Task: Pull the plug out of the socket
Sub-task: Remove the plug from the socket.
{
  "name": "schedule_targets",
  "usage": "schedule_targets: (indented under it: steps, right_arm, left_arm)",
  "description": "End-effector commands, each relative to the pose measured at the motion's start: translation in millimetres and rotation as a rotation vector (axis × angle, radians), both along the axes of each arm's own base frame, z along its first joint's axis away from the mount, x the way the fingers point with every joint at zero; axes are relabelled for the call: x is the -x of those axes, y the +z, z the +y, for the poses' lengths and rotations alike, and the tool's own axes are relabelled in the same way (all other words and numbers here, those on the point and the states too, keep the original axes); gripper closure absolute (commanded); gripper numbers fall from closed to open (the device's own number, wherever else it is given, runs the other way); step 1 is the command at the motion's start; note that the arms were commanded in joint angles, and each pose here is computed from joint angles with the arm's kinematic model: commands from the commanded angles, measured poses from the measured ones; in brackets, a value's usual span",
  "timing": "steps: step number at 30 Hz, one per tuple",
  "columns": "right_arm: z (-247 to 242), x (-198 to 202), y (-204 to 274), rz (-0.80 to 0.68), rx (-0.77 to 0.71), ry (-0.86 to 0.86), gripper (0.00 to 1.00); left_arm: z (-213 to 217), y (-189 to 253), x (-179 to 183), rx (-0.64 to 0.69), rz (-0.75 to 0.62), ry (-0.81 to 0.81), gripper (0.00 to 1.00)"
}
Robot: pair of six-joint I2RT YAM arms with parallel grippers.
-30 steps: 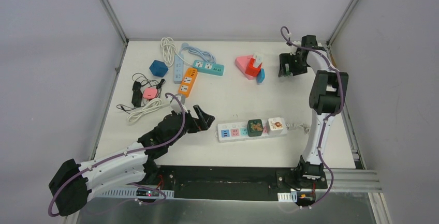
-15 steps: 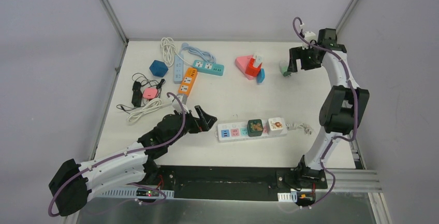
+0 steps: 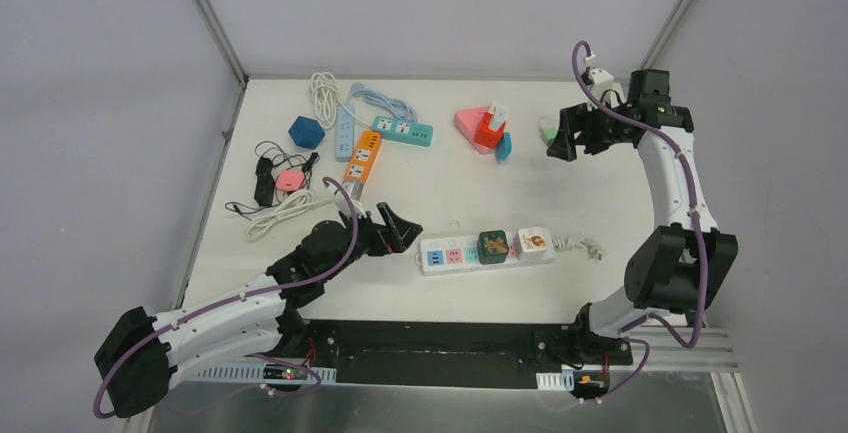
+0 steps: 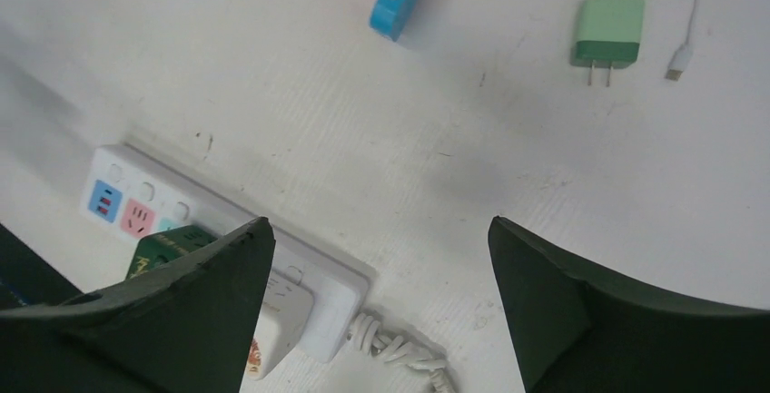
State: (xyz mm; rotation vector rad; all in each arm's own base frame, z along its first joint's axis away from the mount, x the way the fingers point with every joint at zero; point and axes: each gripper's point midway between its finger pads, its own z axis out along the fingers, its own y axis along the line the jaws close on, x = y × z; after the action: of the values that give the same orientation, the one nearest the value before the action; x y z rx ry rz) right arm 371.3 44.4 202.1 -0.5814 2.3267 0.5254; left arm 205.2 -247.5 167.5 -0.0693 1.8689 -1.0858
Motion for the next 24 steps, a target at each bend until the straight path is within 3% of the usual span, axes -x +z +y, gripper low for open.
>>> schedule_targets:
  steps: [1, 13, 24]
  right_arm:
    - [23, 27, 42, -0.103, -0.093, 0.111, 0.09]
    - [53, 81, 73, -0.236, -0.201, 0.276, 0.09]
    - [71, 116, 68, -0.316, -0.264, 0.420, 0.05]
  left_arm:
    - [-4, 11, -2, 0.052, -0.022, -0.008, 0.01]
    - [-9, 13, -2, 0.075, -0.023, -0.027, 0.01]
    - [-11, 16, 0, 0.095, -0.029, -0.040, 0.01]
